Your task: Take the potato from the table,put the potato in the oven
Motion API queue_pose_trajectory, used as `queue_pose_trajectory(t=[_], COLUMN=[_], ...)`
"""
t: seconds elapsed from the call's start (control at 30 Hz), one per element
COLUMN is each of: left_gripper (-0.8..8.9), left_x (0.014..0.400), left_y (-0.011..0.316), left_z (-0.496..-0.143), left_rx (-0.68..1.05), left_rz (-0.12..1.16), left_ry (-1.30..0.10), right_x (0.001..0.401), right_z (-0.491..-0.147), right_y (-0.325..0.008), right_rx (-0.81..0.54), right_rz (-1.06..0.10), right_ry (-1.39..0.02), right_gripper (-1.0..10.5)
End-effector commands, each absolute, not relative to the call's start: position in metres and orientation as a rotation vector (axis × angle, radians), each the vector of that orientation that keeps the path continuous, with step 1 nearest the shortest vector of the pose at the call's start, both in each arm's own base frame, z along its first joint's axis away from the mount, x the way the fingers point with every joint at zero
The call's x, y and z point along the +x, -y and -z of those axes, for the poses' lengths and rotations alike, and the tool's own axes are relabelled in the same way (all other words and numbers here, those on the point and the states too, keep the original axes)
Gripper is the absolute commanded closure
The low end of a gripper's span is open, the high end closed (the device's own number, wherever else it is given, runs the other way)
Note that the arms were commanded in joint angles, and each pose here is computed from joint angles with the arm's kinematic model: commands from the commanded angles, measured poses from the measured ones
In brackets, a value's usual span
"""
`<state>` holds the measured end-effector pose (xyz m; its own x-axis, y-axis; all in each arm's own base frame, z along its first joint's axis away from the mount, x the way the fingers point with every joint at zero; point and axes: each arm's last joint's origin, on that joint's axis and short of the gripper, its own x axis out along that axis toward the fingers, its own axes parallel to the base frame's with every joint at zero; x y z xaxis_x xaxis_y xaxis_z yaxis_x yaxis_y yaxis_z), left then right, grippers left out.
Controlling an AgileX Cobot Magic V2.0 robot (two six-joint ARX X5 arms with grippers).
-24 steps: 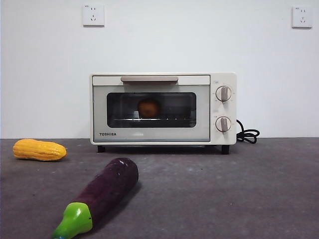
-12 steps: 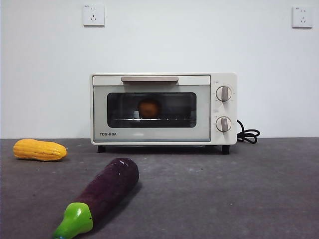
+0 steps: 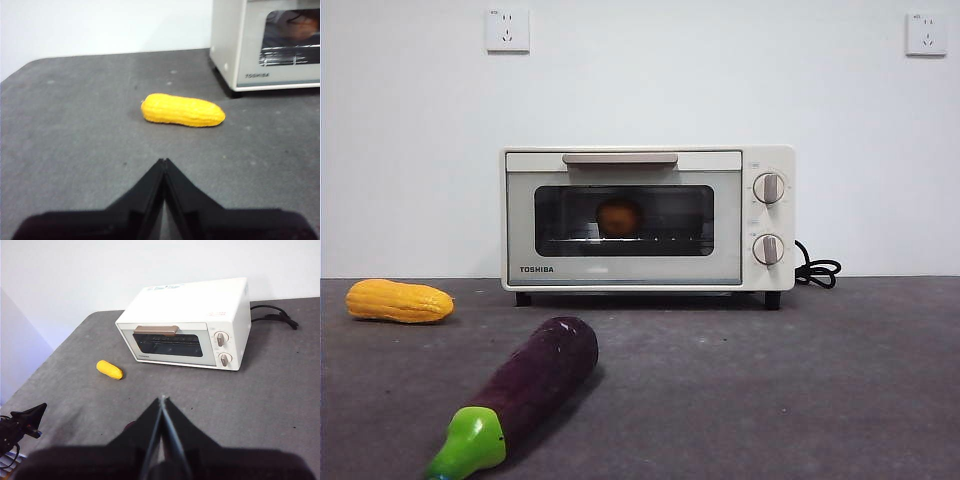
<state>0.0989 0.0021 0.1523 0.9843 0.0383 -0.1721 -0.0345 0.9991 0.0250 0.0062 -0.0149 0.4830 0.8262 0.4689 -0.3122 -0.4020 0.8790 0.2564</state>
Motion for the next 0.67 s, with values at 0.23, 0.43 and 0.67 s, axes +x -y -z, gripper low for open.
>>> queue_pose_trajectory(t=[0.23, 0.43, 0.67], left_gripper=[8.18, 8.18, 8.18], left_x=[0.096, 0.0961, 0.0967], left_y=[-0.0043, -0.0041, -0.0041], left_z=[-0.1494, -0.15, -0.1491], left_rx=[-0.012, -0.013, -0.014], left_rz=[-0.064, -0.057, -0.057], left_ry=[-0.167, -0.16, -0.174], right_x=[0.0062, 0.0062, 0.0062], right_z=[-0.4801, -0.4801, -0.4801], right_y=[0.0151, 0.0151, 0.0151], right_rx=[0.168, 0.168, 0.168], right_rz=[-0.459, -0.459, -0.459], right_ry=[-0.396, -0.396, -0.396], right_gripper=[9.5, 9.5, 9.5])
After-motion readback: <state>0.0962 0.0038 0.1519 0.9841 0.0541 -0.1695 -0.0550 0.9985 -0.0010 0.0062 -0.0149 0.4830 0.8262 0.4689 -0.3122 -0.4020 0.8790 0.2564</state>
